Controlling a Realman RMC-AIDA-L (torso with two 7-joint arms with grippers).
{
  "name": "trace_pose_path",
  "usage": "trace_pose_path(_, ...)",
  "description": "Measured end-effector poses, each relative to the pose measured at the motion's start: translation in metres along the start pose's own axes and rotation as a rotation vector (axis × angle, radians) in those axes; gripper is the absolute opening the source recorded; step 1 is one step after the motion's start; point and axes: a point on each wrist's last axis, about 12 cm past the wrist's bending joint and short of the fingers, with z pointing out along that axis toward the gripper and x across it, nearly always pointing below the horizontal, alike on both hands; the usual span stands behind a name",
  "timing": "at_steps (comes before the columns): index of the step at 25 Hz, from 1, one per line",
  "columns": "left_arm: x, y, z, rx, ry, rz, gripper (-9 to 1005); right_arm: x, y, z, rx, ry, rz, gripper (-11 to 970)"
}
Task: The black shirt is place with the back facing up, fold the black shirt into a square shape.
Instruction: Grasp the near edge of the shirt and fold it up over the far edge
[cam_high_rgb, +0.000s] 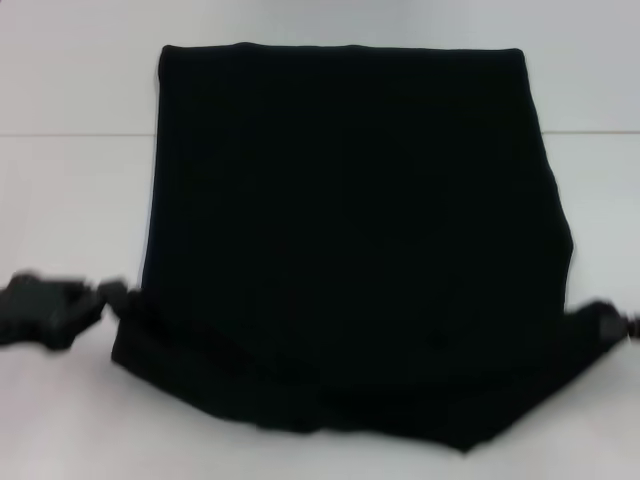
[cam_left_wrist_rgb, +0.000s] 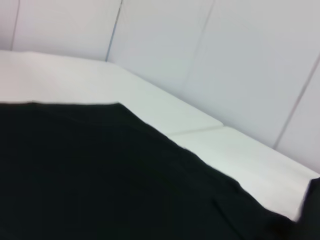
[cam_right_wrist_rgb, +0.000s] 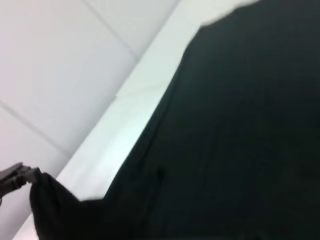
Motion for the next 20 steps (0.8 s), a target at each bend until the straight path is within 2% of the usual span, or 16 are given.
trace_pose_path(3, -0.023, 0.017, 0.026, -0.043, -0.014, -0.001, 0, -0.023, -0.003, 0.01, 0.037, -0.045, -0.016, 50)
trace_pose_path(10, -0.059, 0.046, 0.073, -0.135, -0.004, -0.006, 0, -0.075, -0.01, 0.045, 0.145, -0.106, -0.029, 51)
trace_pose_path(15, -0.079, 0.058, 0.105, -0.237, 0.054, 0.033, 1, -0.101, -0.017, 0.073, 0.264, -0.148, -0.033, 51)
trace_pose_path(20, -0.101, 0.066, 0.129, -0.346, 0.065, 0.077, 2, -0.125, -0.017, 0.098, 0.364, -0.195, -0.065, 51)
